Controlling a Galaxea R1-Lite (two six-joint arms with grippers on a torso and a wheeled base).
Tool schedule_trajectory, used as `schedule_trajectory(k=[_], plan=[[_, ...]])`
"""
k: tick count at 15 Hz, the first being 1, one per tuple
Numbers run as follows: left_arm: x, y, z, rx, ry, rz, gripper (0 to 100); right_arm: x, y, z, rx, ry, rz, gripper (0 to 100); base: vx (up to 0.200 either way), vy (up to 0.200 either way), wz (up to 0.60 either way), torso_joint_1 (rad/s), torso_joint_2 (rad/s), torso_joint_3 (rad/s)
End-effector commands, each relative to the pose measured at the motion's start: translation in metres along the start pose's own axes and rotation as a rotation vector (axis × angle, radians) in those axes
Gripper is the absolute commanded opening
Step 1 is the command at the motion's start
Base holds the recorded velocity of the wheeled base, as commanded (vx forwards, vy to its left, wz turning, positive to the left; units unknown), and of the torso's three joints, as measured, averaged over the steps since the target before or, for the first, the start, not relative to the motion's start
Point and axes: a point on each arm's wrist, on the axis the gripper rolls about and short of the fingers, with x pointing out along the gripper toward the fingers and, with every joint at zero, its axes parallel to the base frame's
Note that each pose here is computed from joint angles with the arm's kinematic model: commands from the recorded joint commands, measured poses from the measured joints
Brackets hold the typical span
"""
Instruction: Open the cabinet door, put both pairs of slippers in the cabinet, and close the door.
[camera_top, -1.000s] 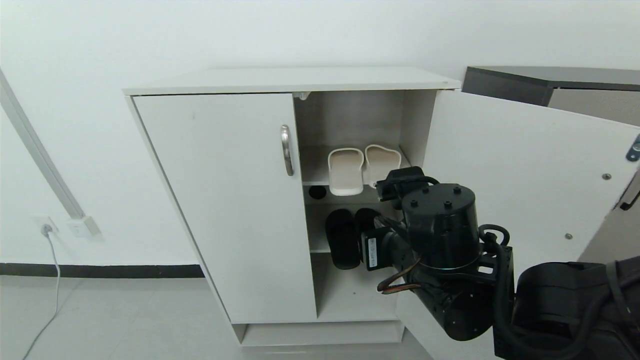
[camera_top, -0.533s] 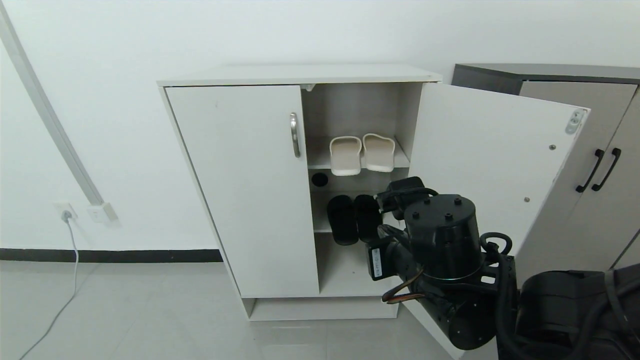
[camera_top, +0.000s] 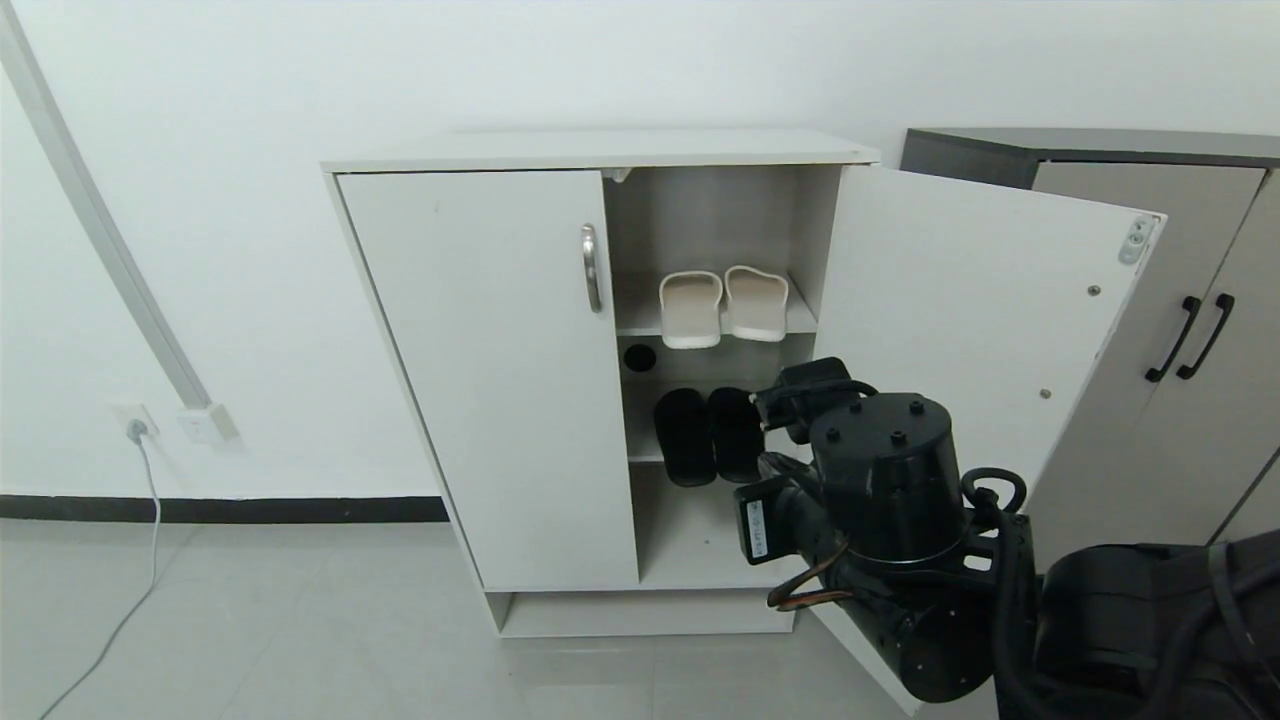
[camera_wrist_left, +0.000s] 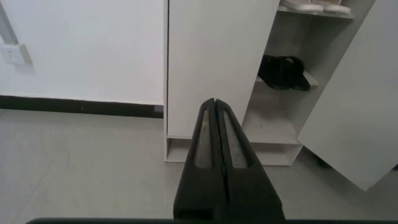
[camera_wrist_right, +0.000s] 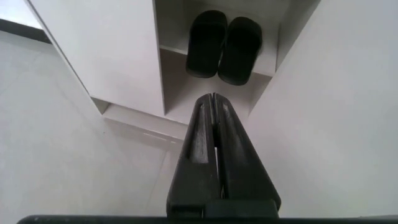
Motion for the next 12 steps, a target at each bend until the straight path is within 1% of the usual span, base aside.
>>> schedule_trajectory(k=[1,9,10,12], plan=[[0.0,0.0,0.0,0.0,0.0,0.001,0,0.0009,0.0008,-0.002,-0.004,0.005,0.0,0,0.0,0.0,0.0,0.0,0.0,0.0],[0.0,0.0,0.0,-0.002,0.0,0.001,0,0.0034,0.0,-0.0036,-0.007,0.011,0.001,0,0.0,0.0,0.0,0.0,0.0,0.0],[0.0,0.0,0.0,-0.002,0.0,0.001,0,0.0034,0.0,-0.0036,-0.007,0.011,0.001,0,0.0,0.0,0.0,0.007,-0.1,-0.105],[0.0,0.0,0.0,-0.002,0.0,0.001,0,0.0034,0.0,-0.0036,-0.007,0.011,0.001,0,0.0,0.0,0.0,0.014,-0.18,-0.273]])
